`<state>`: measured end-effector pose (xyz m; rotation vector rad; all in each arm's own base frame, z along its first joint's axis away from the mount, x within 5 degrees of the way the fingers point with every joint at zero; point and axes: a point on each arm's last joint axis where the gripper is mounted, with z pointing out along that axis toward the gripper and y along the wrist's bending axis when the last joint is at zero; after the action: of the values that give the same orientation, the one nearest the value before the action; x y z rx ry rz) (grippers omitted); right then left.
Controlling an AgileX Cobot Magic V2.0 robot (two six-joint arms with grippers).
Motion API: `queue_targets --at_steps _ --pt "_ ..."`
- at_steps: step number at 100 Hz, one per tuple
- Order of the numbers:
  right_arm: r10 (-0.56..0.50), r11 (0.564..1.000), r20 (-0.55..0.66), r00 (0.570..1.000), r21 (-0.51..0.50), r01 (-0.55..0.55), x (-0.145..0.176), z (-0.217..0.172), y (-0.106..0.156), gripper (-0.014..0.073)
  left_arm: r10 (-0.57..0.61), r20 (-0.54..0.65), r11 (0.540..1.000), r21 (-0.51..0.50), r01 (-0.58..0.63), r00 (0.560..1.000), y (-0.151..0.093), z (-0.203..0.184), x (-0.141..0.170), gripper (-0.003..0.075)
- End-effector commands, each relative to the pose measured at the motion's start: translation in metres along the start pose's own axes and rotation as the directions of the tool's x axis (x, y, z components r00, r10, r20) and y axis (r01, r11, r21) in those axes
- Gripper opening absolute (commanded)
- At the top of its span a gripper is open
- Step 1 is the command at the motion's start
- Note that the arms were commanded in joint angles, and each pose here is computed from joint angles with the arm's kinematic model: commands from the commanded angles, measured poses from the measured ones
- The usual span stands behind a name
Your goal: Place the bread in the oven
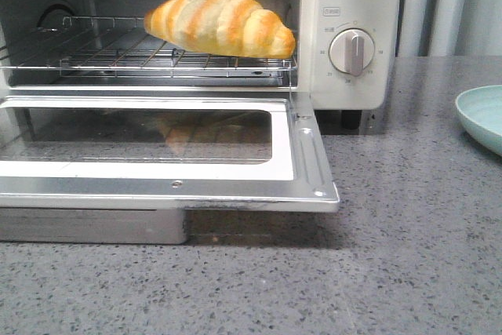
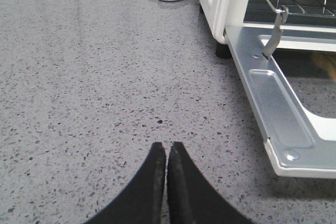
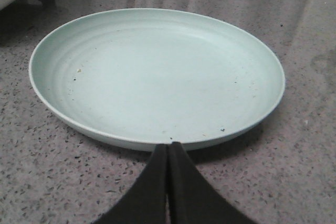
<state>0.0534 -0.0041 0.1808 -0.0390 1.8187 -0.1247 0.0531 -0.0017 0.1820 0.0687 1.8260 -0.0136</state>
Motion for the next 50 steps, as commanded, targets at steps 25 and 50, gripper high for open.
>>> queue_targets --at_steps 25,50 --pt "0.003 1.000 0.049 0.999 0.002 -0.003 0.0002 -0.0003 0.0003 -0.0076 -0.009 0.063 1.000 0.010 0.008 0.998 -0.0008 0.0004 0.0014 -0.0021" --pt "0.003 1.000 0.049 0.999 0.002 -0.003 0.0002 -0.0003 0.0003 -0.0076 -0.009 0.065 1.000 0.010 0.008 0.998 -0.0008 0.0004 0.0012 -0.0021"
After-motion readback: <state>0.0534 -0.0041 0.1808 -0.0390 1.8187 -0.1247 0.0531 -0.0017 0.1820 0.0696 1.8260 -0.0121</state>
